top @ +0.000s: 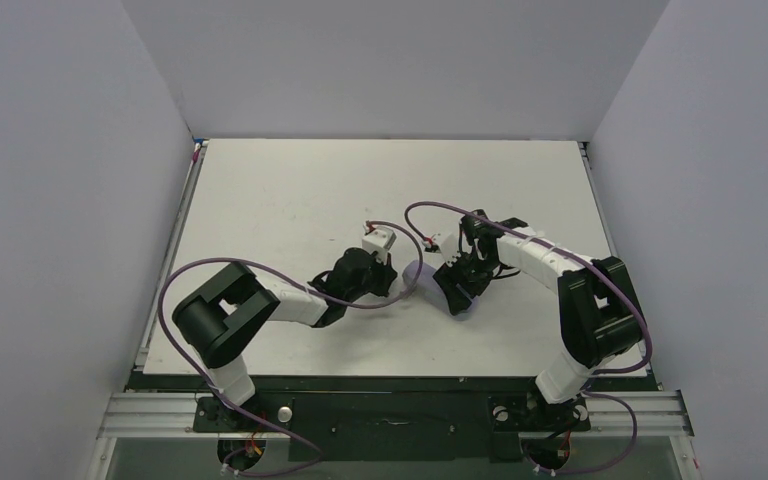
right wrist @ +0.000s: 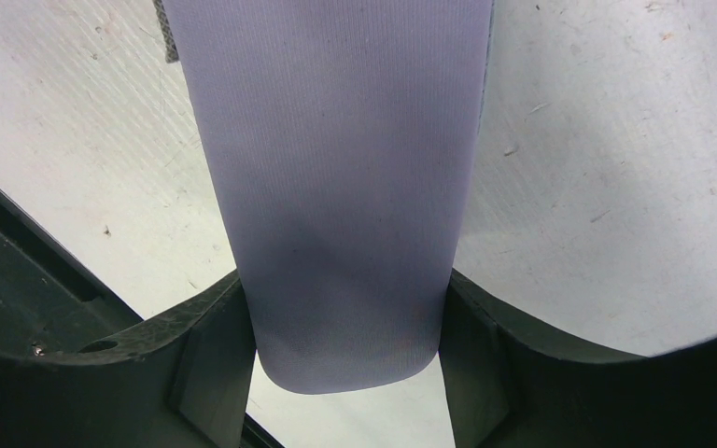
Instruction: Open the umbrella
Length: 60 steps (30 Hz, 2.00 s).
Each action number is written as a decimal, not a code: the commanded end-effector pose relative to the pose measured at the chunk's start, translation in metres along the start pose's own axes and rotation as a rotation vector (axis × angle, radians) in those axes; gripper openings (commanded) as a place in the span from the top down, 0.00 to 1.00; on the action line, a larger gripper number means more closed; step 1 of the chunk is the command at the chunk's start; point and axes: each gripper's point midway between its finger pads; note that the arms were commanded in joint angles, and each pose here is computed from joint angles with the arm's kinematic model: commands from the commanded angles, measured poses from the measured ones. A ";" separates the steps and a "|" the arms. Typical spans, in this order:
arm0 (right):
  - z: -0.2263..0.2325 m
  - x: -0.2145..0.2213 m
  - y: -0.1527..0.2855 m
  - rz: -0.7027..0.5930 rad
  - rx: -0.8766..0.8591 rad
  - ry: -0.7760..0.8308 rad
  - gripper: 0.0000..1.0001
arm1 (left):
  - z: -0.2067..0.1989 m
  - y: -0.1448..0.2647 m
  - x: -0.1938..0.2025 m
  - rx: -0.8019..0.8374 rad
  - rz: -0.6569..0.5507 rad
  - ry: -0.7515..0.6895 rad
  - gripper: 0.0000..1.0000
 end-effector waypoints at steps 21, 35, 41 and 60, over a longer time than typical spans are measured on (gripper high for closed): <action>0.007 0.009 -0.008 0.074 -0.077 -0.067 0.97 | -0.060 0.006 -0.024 0.199 -0.104 -0.096 0.71; 0.014 0.020 -0.009 0.131 -0.119 -0.004 1.00 | -0.056 -0.018 -0.022 0.120 -0.100 -0.101 0.83; 0.016 0.027 -0.007 0.161 -0.148 0.024 1.00 | -0.054 -0.021 -0.027 0.112 -0.116 -0.125 1.00; 0.006 0.044 0.000 0.207 -0.167 0.011 1.00 | 0.000 -0.014 -0.030 -0.039 -0.116 -0.132 1.00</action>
Point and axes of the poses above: each gripper's point midway between its finger pads, its own y axis back along the fingers, its own z axis along the line the jaws close on, x = y × z, and after that the axes turned 4 degrees about -y, right-handed
